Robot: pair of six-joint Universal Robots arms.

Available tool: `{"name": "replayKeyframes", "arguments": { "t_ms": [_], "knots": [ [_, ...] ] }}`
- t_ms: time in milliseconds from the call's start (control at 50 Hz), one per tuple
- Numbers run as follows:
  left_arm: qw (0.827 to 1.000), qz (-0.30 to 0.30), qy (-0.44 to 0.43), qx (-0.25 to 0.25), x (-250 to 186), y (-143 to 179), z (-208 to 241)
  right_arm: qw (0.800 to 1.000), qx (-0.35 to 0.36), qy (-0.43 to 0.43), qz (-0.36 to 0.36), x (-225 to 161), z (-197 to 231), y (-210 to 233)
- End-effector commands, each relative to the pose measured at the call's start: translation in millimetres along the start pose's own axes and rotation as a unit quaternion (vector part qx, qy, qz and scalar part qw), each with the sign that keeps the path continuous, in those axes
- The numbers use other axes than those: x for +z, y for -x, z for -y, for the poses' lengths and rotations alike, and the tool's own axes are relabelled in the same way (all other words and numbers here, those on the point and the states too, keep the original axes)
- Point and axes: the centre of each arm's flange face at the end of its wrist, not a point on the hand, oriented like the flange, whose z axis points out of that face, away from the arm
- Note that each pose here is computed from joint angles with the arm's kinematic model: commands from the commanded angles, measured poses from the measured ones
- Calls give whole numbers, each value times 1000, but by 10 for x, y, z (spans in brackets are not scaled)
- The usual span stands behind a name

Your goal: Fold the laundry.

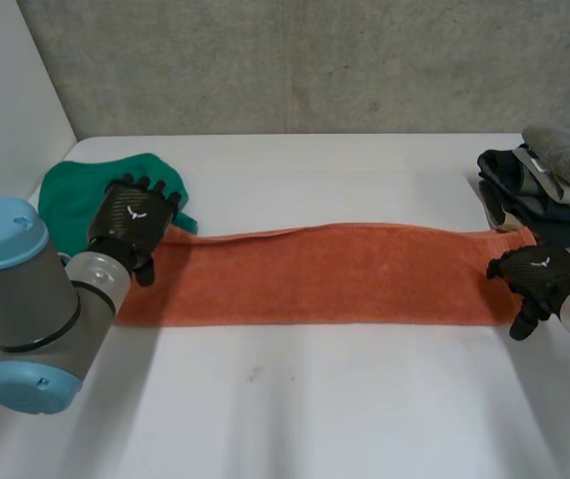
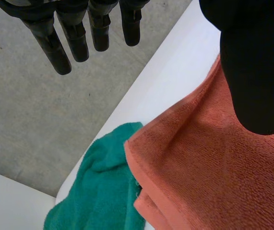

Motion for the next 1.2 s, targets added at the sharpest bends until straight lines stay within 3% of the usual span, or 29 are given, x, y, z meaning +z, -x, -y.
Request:
{"name": "replayKeyframes", "arguments": {
  "t_ms": [20,220,360,480,640,740,800,900,980,1120,1200],
  "knots": [
    [1000,5,2,-19,30,27,-20,1000,-8,-12,-18,109,-72,-35],
    [1000,11,2,-28,20,72,-16,994,-49,21,-96,101,-218,-381],
    [999,30,-4,-31,13,218,27,971,-126,82,-188,-51,-431,-1090],
    [999,34,-4,-31,2,240,37,964,-169,73,-191,-48,-334,-1095],
    [999,41,-12,-30,-46,294,95,959,-209,-113,-156,-92,656,-342],
    [998,51,-19,-31,-82,367,142,925,-250,-277,-64,-304,1282,654],
    [998,56,-17,-32,-108,397,132,906,-269,-327,-8,-392,1361,1111],
    [998,53,-12,-32,-138,376,100,849,-298,-415,135,-545,1312,2172],
    [998,49,-7,-32,-147,353,70,829,-308,-421,202,-552,1096,2669],
    [999,42,-4,-32,-150,306,54,838,-310,-393,218,-479,888,2896],
    [999,43,-11,-32,-137,310,92,869,-290,-363,172,-456,942,2723]
  ]
}}
